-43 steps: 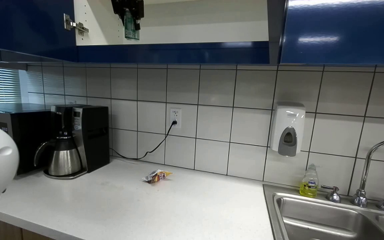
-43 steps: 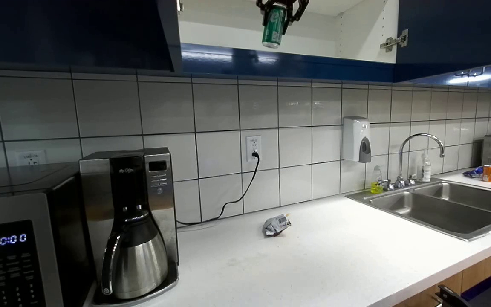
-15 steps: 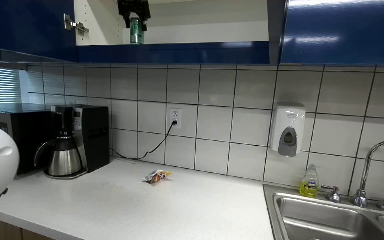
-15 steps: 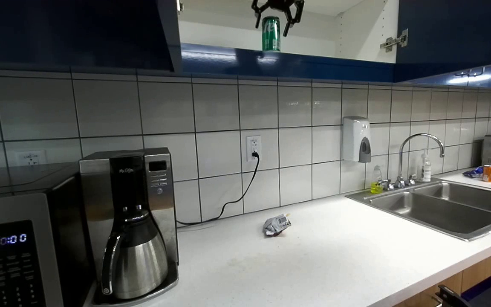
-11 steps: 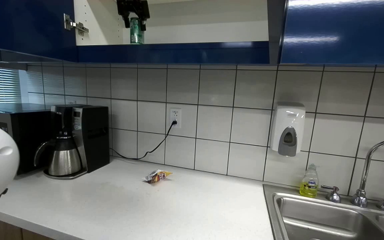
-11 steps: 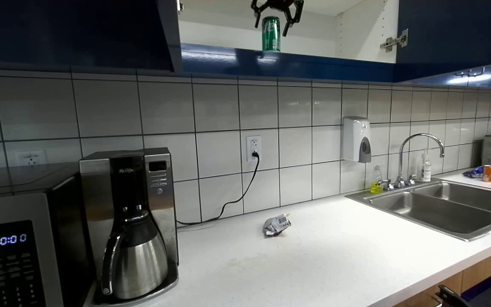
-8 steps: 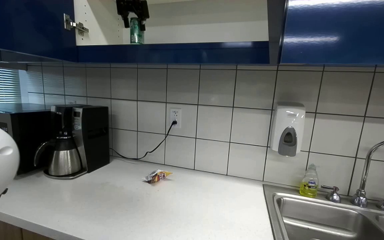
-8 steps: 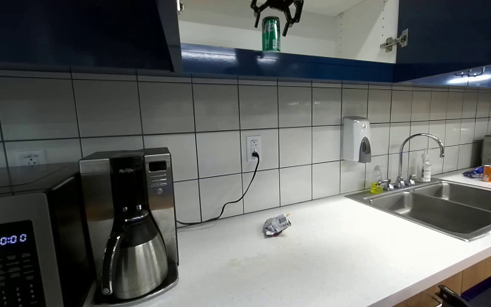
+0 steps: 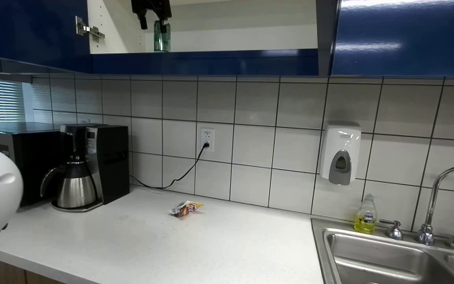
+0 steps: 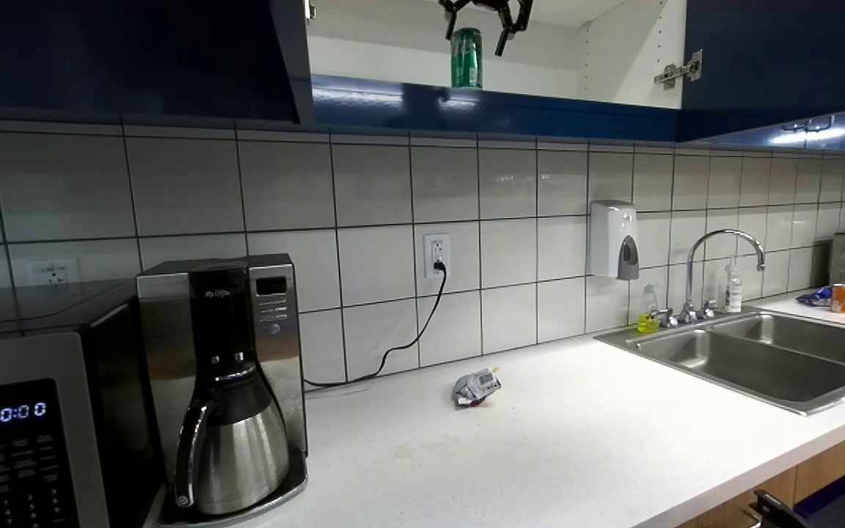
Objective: Put the can in the cabinet
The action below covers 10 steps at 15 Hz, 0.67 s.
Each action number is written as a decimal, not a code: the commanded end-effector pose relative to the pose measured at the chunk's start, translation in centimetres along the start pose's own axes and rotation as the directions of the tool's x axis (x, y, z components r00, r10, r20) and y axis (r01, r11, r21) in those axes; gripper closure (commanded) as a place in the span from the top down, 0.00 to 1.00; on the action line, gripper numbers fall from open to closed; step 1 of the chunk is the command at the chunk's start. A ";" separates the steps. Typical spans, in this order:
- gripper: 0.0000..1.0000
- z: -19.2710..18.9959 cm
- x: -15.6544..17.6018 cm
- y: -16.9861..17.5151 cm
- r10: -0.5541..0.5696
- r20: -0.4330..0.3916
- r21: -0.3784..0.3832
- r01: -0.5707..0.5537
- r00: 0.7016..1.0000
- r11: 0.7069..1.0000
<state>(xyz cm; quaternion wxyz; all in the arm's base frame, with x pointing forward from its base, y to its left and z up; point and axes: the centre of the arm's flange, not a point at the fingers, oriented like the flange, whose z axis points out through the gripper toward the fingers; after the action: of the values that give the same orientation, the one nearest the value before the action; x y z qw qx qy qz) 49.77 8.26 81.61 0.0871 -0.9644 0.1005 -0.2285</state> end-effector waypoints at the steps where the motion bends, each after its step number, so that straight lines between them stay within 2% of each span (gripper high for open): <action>1: 1.00 -0.8 -3.7 2.2 -0.026 0.029 0.013 0.026 0.999 1.000; 10: 1.00 0.7 -10.2 6.3 -0.097 0.101 0.027 0.094 0.990 0.995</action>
<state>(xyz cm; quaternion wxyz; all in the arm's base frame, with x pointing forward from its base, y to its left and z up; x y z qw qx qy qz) 43.35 5.55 77.93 0.0861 -0.9755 0.0686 -0.1902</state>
